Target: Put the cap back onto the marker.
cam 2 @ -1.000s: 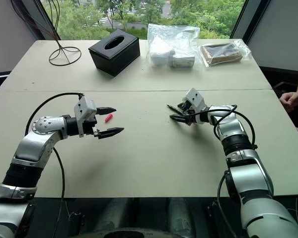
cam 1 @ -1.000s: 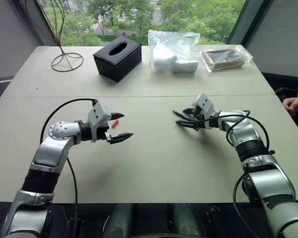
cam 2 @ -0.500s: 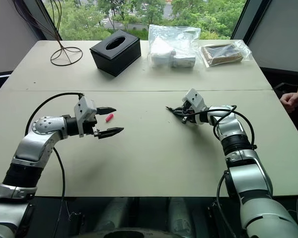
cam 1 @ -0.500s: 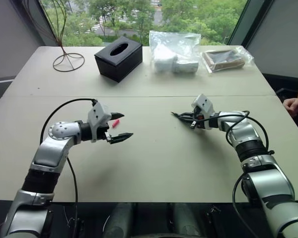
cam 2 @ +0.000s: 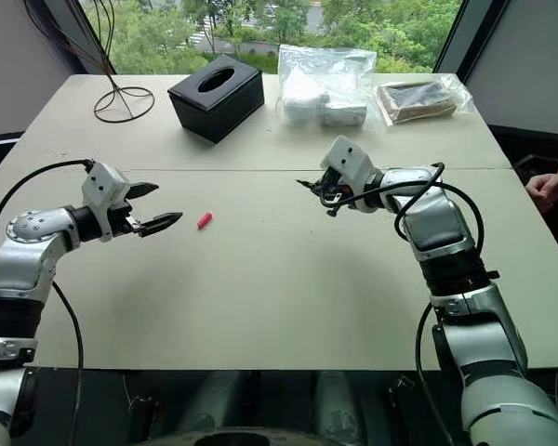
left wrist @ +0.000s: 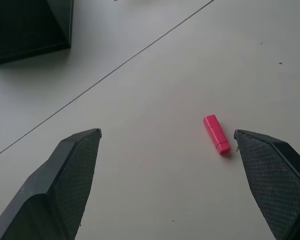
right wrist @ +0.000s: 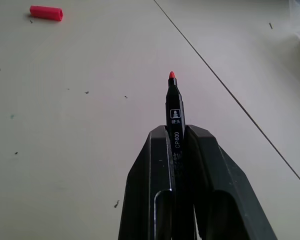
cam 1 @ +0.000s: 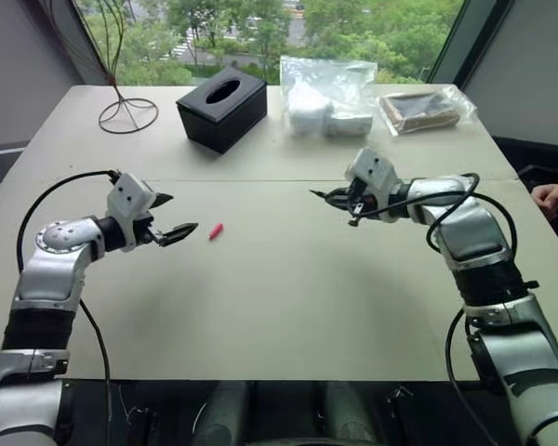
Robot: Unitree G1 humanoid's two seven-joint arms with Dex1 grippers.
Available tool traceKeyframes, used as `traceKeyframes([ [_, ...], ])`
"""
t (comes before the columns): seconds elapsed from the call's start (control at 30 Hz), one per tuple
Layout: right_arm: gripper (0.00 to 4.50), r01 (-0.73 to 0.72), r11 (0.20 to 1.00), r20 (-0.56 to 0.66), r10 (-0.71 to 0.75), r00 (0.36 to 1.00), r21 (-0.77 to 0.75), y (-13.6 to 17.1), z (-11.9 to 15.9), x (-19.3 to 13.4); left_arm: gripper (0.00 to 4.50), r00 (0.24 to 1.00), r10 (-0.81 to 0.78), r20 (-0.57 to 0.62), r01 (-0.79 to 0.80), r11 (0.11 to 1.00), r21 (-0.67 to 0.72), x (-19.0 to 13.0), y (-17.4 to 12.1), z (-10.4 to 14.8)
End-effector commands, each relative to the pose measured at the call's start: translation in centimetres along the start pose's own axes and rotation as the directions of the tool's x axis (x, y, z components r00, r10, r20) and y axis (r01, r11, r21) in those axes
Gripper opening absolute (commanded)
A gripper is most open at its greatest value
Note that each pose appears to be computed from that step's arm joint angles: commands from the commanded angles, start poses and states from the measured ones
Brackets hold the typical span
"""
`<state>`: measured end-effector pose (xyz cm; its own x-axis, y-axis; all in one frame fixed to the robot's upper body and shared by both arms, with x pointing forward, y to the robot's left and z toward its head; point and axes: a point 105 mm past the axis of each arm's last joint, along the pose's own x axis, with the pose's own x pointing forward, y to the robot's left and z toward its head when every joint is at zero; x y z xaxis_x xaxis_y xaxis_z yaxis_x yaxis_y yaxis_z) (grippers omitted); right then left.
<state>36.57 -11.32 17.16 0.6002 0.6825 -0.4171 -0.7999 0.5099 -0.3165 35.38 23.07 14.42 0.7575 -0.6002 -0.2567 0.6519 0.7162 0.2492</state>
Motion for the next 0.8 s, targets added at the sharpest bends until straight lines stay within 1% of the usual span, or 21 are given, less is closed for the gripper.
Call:
traceKeyframes([
  [0.03,0.09,0.01,1.0,0.059,-0.012,0.998,0.029,1.3,1.6,-0.2,4.5,0.999,0.012,0.032,-0.009,0.996,-0.083,0.4,-0.4,-0.7],
  [0.13,0.09,0.017,0.998,0.056,-0.02,0.998,0.057,2.2,1.2,0.2,4.5,1.0,0.017,0.027,-0.013,0.991,-0.13,1.3,-1.3,-1.9],
  [0.23,0.09,0.039,0.995,0.051,-0.044,0.998,0.087,2.5,0.8,0.2,4.5,0.998,0.023,0.057,-0.013,0.985,-0.172,2.1,-2.4,-1.5],
  [0.47,0.09,0.076,0.987,0.056,-0.084,0.995,0.143,2.9,0.3,0.4,4.5,0.994,0.094,0.048,-0.085,0.981,-0.173,3.2,-4.1,-2.0],
  [0.6,0.09,0.089,0.984,0.058,-0.099,0.993,0.151,2.8,0.3,0.5,4.5,0.99,0.142,-0.007,-0.142,0.978,-0.151,4.5,-4.9,-3.1],
  [0.7,0.09,0.102,0.984,0.06,-0.112,0.992,0.148,2.7,0.3,0.9,4.5,0.98,0.198,-0.023,-0.199,0.959,-0.2,5.3,-5.1,-3.3],
  [0.8,0.09,0.105,0.982,0.073,-0.118,0.99,0.156,2.8,0.5,1.2,4.5,0.975,0.222,-0.022,-0.221,0.953,-0.205,5.7,-5.3,-3.1],
])
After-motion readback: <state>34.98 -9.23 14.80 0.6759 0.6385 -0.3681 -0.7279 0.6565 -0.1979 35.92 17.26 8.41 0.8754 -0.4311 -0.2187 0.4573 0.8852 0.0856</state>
